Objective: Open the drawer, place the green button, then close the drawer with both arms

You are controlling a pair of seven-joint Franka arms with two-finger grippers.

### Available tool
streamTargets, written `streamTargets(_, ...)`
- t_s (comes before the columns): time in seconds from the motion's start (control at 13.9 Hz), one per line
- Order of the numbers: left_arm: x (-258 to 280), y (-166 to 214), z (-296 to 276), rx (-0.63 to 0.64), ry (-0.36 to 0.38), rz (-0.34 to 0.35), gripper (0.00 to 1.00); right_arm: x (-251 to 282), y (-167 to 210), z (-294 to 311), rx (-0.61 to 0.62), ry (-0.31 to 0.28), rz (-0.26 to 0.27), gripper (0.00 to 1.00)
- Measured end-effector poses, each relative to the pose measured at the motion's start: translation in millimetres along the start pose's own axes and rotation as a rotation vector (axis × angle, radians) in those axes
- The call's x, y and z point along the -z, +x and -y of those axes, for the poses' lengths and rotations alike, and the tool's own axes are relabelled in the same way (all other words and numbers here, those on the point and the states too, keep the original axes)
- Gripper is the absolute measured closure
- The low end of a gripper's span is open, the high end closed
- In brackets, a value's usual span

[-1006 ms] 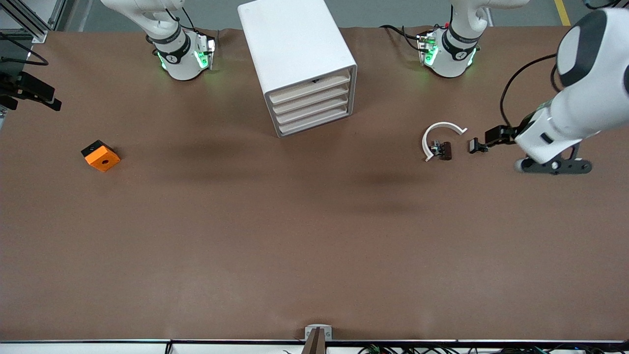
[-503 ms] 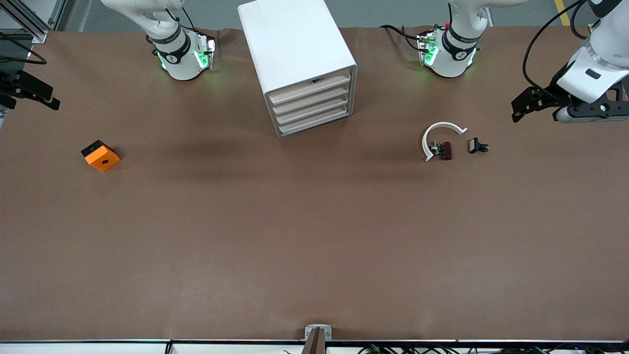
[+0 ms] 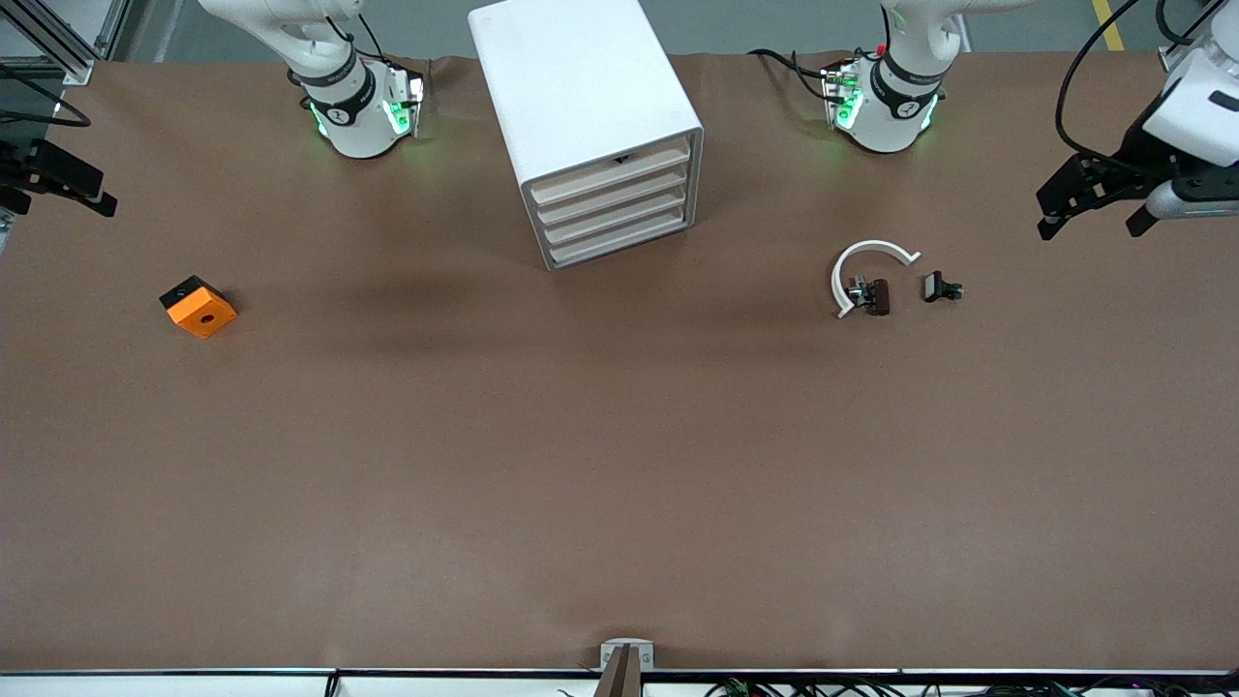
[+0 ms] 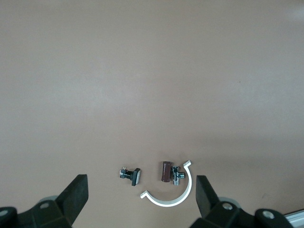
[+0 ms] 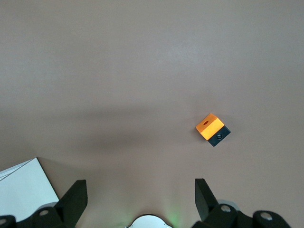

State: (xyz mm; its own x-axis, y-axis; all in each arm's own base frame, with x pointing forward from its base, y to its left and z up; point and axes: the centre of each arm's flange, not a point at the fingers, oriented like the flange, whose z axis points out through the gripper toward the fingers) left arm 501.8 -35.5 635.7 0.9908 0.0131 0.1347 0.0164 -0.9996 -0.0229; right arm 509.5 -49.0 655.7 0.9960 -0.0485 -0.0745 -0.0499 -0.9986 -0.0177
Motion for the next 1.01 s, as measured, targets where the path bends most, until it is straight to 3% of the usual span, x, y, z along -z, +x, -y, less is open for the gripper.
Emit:
streamTargets(0.36,8.3,26.7,2.0,0.003,-0.006,0.045,0.0,0.0,0.0,-0.1,0.0,0.0,0.0,0.0)
streamTargets(0.65,7.1,24.5,2.4,0.003,-0.003,0.102,0.0,2.9,-1.8,-0.3,0.0,0.0,-0.008,0.0)
streamTargets(1.01,3.5,29.8,2.6,0.003,-0.004,0.114,0.0,7.7,-5.3,-0.3,0.0,0.0,-0.018,0.0)
